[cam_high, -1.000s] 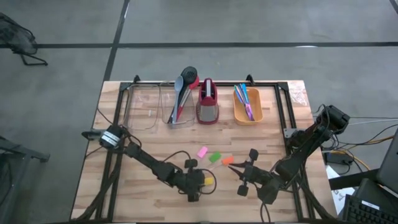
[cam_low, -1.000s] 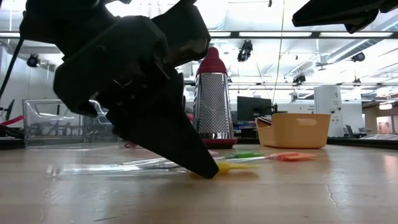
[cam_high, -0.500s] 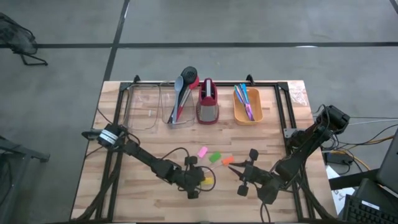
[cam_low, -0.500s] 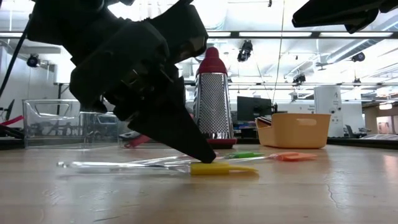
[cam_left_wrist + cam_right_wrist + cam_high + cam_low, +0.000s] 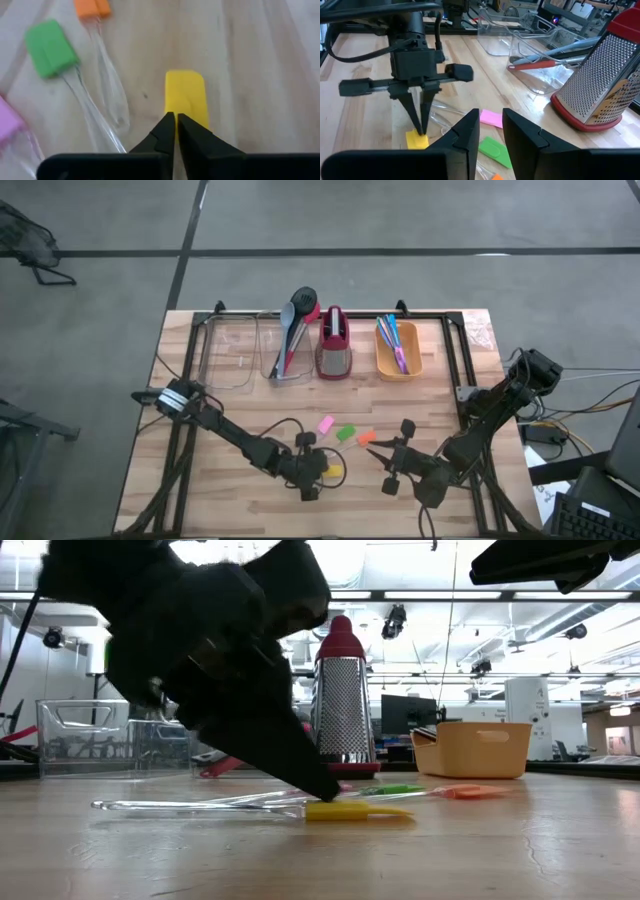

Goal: Pick & Place Kitchen Items
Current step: Put the yellow spatula into the left transparent bin

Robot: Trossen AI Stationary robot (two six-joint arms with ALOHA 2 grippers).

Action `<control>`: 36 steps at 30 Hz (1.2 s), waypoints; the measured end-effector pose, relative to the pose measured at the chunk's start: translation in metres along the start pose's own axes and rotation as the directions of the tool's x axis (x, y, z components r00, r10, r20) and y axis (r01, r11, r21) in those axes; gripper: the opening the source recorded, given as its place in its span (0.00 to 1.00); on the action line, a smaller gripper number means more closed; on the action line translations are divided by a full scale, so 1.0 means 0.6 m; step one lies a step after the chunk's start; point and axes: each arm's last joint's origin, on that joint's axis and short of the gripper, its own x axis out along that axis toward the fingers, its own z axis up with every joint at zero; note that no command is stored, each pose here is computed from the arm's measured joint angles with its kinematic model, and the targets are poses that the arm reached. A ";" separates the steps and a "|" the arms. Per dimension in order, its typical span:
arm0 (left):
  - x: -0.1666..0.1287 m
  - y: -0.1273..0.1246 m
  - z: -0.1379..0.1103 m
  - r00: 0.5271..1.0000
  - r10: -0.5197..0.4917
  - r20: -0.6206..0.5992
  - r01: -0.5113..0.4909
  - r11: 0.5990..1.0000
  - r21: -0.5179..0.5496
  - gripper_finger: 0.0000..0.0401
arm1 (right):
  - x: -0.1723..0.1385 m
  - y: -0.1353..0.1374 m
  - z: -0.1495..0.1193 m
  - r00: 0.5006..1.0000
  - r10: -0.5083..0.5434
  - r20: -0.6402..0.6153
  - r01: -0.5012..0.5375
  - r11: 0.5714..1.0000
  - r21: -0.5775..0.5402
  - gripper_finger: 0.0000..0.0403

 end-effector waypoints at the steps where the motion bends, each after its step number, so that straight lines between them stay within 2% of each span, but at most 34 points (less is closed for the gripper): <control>1: -0.007 -0.003 0.001 1.000 -0.005 -0.007 0.005 1.000 -0.001 0.09 | 0.000 0.000 0.000 1.000 0.000 0.000 0.000 1.000 0.000 0.22; 6: -0.044 -0.011 0.004 0.998 -0.028 -0.064 0.030 0.999 0.031 0.21 | 0.000 0.000 -0.001 1.000 0.000 -0.001 0.000 1.000 0.003 0.21; 11: -0.072 -0.027 0.006 0.996 -0.062 -0.058 0.065 0.996 0.056 0.33 | 0.001 -0.001 -0.002 1.000 -0.003 -0.002 0.003 1.000 0.001 0.17; 15: -0.077 -0.018 -0.019 0.986 0.017 -0.166 0.005 0.992 0.128 0.40 | 0.001 -0.002 -0.002 1.000 -0.003 -0.002 0.003 1.000 0.001 0.13; 19: -0.066 -0.002 -0.039 0.978 0.064 -0.199 -0.042 0.992 0.117 0.42 | 0.002 -0.002 -0.003 1.000 -0.004 -0.002 0.004 1.000 0.000 0.11; 25: -0.058 0.001 -0.029 0.989 0.032 -0.146 -0.014 0.993 0.119 0.42 | 0.002 -0.002 -0.004 1.000 -0.006 -0.001 0.006 1.000 -0.001 0.12; 30: -0.061 -0.010 -0.001 0.997 -0.025 -0.069 0.035 0.987 0.154 0.42 | 0.002 -0.002 -0.003 1.000 -0.007 -0.001 0.007 1.000 -0.001 0.15; 36: -0.025 -0.015 0.002 0.999 -0.031 -0.022 0.035 0.976 0.216 0.42 | 0.005 -0.005 -0.005 1.000 -0.014 -0.004 0.014 1.000 0.003 0.17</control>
